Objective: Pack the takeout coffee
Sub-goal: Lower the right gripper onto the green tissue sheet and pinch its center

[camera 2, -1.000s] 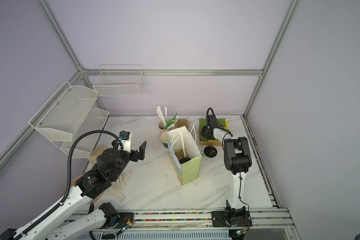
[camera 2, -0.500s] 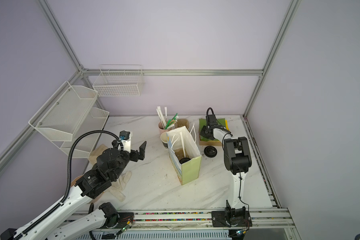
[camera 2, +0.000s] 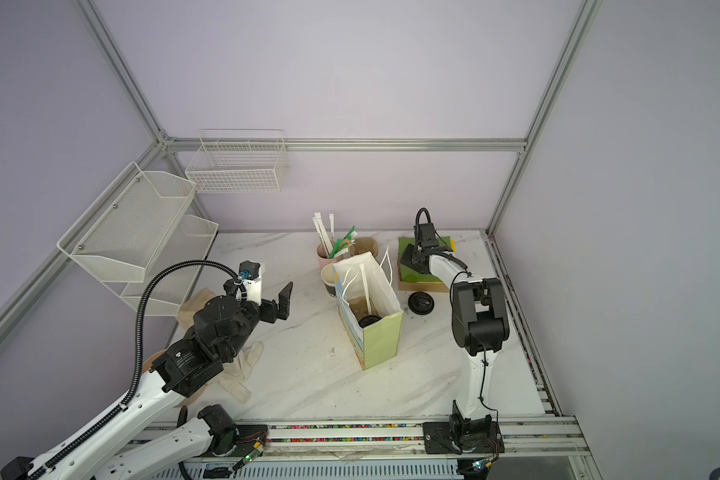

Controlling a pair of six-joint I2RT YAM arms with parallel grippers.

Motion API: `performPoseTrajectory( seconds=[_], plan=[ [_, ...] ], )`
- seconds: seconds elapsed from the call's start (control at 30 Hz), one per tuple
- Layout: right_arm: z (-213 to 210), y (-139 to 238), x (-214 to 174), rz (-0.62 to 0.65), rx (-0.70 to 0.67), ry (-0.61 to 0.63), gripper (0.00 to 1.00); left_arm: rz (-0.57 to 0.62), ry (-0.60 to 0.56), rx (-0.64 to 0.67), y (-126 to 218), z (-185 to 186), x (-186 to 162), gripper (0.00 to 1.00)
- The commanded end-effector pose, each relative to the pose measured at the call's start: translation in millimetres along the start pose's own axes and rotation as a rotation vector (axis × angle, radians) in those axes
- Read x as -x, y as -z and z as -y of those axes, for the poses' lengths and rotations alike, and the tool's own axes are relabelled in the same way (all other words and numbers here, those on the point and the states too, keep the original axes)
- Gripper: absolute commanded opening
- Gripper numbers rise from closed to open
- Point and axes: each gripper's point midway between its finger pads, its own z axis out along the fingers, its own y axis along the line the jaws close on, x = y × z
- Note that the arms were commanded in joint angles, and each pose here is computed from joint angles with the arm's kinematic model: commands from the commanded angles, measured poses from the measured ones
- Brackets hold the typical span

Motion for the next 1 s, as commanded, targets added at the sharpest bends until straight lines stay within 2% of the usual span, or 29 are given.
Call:
performPoseTrajectory(
  seconds=[0.0, 0.17, 0.4, 0.6, 0.9, 0.97],
  plan=[
    [1.7, -9.7, -11.6, -0.026, -0.001, 0.017, 0.48, 0.004, 0.004, -0.006, -2.6, 1.5, -5.3, 1.0],
    [1.2, -16.7, -19.6, -0.036, 0.003, 0.04, 0.49, 0.002, 0.002, -0.007, -2.9, 1.8, -6.0, 1.0],
    [16.0, -28.6, -32.1, -0.057, -0.068, 0.058, 0.48, -0.002, -0.003, -0.007, -3.4, 2.1, -6.8, 1.0],
    [18.9, -32.2, -37.3, -0.068, -0.078, 0.058, 0.37, -0.005, -0.004, -0.01, -4.2, 3.0, -7.5, 1.0],
    [21.6, -40.1, -47.2, -0.097, -0.068, 0.062, 0.32, -0.01, -0.006, -0.013, -5.3, 3.8, -8.8, 1.0],
    [21.0, -40.7, -48.0, -0.101, -0.063, 0.063, 0.27, -0.008, -0.006, -0.014, -5.1, 3.9, -7.7, 1.0]
  ],
)
